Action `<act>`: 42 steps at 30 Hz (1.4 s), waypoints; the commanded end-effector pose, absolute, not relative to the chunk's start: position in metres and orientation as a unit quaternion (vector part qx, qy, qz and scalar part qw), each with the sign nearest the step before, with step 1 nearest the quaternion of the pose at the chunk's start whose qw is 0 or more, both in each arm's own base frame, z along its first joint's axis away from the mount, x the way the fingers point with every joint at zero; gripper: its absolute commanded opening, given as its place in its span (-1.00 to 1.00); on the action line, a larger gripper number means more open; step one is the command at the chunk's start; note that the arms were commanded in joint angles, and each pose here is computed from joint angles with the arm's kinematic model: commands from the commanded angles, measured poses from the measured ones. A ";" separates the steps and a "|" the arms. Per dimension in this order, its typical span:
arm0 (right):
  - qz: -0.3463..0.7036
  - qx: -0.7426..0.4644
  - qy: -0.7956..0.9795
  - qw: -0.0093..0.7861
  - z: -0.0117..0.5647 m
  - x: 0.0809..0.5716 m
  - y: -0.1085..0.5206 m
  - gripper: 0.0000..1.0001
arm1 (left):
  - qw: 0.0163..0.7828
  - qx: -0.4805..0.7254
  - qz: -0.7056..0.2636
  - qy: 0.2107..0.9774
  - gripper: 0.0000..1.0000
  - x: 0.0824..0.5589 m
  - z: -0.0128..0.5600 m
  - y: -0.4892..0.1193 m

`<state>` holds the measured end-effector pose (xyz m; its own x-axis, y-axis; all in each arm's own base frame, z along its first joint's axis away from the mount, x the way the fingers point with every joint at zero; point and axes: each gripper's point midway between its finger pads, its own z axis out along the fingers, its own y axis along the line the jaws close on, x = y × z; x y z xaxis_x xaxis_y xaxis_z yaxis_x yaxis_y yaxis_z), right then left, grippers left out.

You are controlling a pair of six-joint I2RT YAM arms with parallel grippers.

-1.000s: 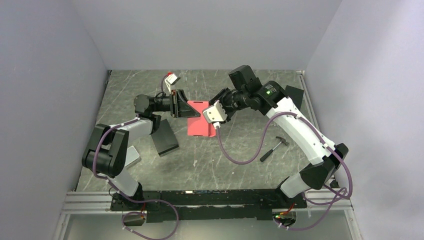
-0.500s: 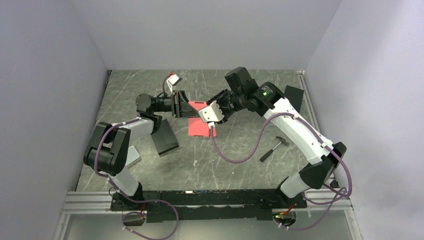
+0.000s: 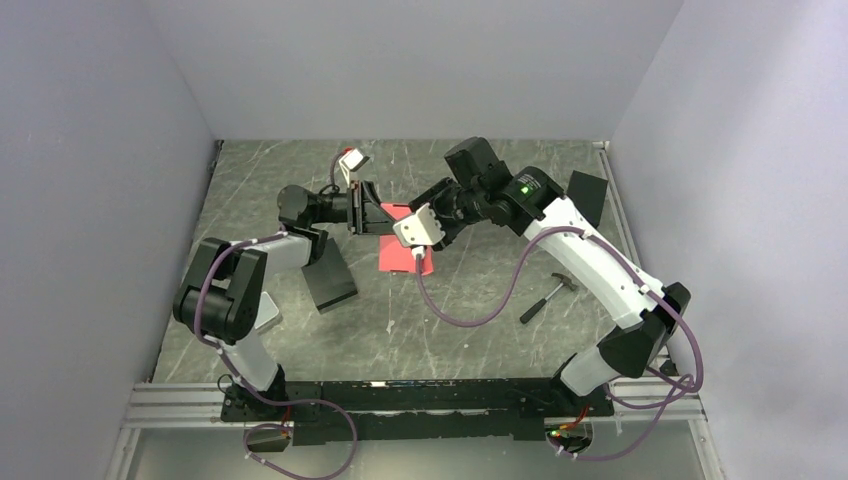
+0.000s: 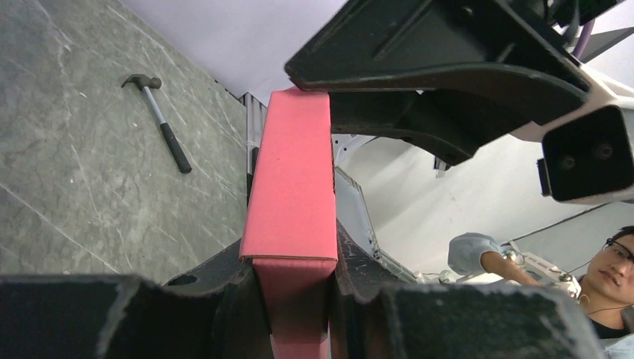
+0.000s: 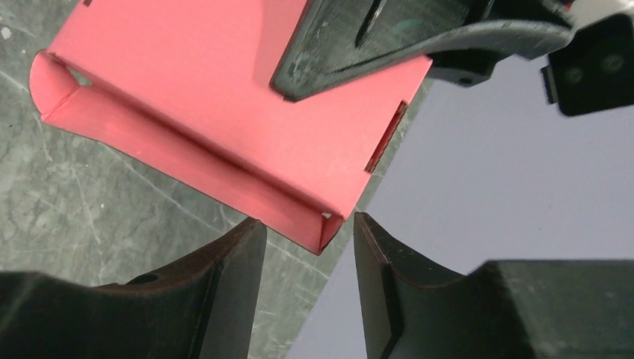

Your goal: Fold the paper box

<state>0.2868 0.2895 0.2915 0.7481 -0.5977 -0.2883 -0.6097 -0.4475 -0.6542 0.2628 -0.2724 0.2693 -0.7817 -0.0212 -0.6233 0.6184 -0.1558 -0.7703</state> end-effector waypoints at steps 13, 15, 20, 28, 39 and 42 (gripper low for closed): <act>0.013 -0.844 0.295 0.449 0.310 0.283 0.337 0.11 | 0.214 0.251 -0.734 0.594 -1.00 0.259 0.279 -0.284; 0.016 -0.843 0.298 0.447 0.307 0.282 0.335 0.18 | 0.217 0.251 -0.734 0.593 -1.00 0.260 0.279 -0.283; 0.026 -0.829 0.320 0.457 0.313 0.282 0.331 0.34 | 0.227 0.251 -0.735 0.588 -1.00 0.260 0.282 -0.279; 0.053 -0.807 0.352 0.472 0.321 0.282 0.318 0.49 | 0.245 0.257 -0.732 0.581 -1.00 0.257 0.290 -0.274; 0.081 -0.793 0.374 0.475 0.315 0.283 0.303 0.54 | 0.258 0.261 -0.729 0.578 -1.00 0.255 0.295 -0.269; 0.085 -0.789 0.380 0.476 0.313 0.285 0.300 0.55 | 0.260 0.261 -0.728 0.578 -1.00 0.256 0.296 -0.267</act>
